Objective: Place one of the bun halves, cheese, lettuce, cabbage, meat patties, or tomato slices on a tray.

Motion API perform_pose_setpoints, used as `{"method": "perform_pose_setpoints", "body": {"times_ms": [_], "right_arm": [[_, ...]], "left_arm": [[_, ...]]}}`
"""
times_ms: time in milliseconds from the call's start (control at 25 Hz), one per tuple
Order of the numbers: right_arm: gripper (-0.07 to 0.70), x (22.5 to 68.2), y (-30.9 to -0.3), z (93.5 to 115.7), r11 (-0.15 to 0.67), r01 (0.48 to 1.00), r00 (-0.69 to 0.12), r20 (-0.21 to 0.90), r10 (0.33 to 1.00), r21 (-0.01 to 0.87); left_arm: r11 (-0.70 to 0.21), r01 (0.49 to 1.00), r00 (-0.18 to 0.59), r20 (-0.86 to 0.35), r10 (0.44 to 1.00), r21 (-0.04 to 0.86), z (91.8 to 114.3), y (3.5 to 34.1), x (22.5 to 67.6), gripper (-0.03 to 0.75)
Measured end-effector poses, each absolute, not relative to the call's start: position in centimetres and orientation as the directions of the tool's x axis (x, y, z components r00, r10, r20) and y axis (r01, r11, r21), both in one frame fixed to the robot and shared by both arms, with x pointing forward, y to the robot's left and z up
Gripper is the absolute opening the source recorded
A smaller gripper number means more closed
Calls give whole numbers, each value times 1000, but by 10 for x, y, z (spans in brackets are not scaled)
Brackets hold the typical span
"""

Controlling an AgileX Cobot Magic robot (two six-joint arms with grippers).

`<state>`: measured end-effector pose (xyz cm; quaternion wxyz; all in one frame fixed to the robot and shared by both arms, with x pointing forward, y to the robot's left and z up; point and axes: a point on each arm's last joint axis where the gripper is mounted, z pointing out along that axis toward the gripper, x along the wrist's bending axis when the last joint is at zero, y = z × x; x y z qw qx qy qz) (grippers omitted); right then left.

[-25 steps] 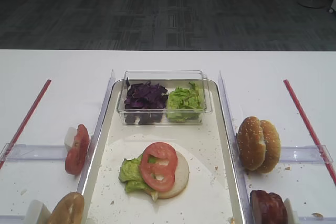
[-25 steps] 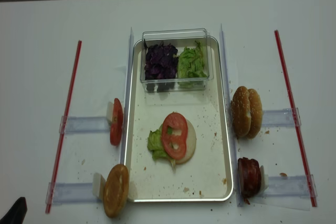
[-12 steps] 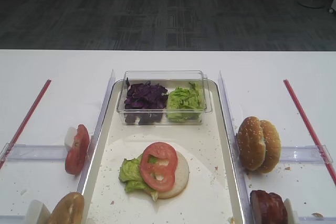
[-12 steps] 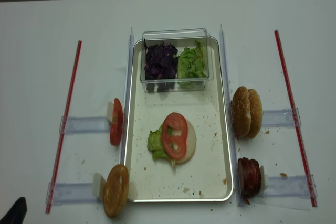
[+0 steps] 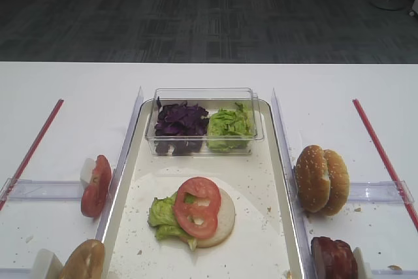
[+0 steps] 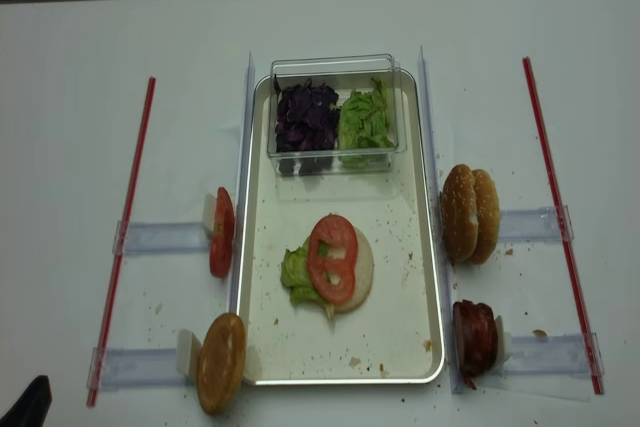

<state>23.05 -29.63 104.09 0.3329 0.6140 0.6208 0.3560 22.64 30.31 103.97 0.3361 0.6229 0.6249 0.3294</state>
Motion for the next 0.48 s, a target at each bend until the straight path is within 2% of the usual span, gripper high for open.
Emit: {"method": "perform_pose_setpoints", "body": {"times_ms": [480], "right_arm": [[193, 231, -296, 1041, -8, 525, -24, 24, 999, 851]], "left_arm": [[7, 557, 2, -10, 1000, 830, 1040, 303, 226, 472]]}}
